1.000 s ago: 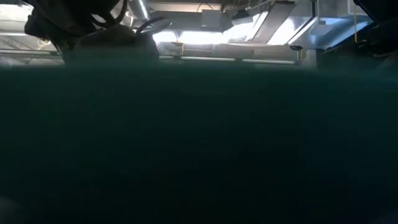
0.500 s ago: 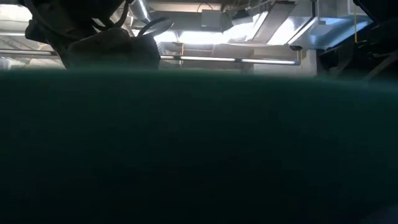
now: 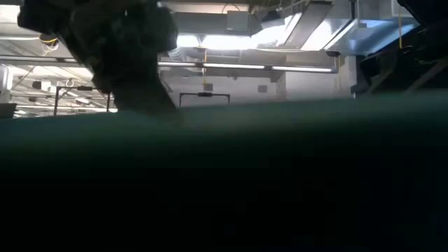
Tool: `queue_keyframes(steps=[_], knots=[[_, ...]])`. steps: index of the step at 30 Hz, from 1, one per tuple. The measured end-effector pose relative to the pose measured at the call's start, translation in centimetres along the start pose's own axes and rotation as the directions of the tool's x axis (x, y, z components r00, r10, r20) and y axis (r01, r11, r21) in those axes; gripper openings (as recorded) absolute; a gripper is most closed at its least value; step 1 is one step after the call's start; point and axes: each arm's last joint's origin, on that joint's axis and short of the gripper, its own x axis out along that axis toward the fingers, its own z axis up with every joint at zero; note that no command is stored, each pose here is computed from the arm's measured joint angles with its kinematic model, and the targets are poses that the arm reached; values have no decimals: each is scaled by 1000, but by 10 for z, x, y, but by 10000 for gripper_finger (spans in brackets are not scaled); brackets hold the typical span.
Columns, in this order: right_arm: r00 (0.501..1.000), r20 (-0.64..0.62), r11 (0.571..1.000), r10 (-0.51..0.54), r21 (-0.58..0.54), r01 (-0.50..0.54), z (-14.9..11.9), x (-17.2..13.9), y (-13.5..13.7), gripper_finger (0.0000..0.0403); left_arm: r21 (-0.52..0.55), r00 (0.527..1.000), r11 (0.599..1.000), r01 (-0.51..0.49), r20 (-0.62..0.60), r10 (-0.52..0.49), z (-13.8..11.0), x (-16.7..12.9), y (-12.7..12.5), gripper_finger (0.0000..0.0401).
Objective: Stack plastic plates
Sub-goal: Stack the dark green plate on the dark green plate
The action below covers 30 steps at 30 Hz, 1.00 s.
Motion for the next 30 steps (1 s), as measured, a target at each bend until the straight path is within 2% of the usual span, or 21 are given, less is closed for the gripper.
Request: queue_keyframes(steps=[5, 8, 12, 15, 19, 24, 27, 30], knots=[[999, 9, 999, -40, -1, 40, 0, 0, -1, 182, 26, 988, 998, -56, 144, 52, 19, -21, -1, 9], [999, 11, 999, -49, -1, 49, 0, 0, -1, 182, 26, 961, 992, -122, 252, 112, 32, -34, 1, 9], [999, 11, 999, -49, -2, 49, 0, 0, -1, 182, 2, 895, 974, -225, 395, 206, 50, -46, 7, 9], [999, 11, 999, -49, -2, 49, 0, 0, -1, 182, -48, 829, 937, -347, 451, 330, 60, -48, 18, 9], [999, 12, 999, -51, -2, 51, 0, 0, -1, 182, -104, 760, 874, -474, 453, 466, 71, -43, 43, 9], [997, 16, 997, -71, -2, 71, 0, 0, -2, 182, -154, 718, 820, -551, 413, 560, 80, -30, 74, 9], [997, 14, 997, -71, -3, 71, 0, 0, -2, 182, -162, 732, 818, -552, 375, 568, 83, -21, 91, 9], [997, 10, 997, -72, -4, 72, 0, 0, -2, 182, -135, 778, 841, -524, 324, 538, 81, -9, 102, 9]])
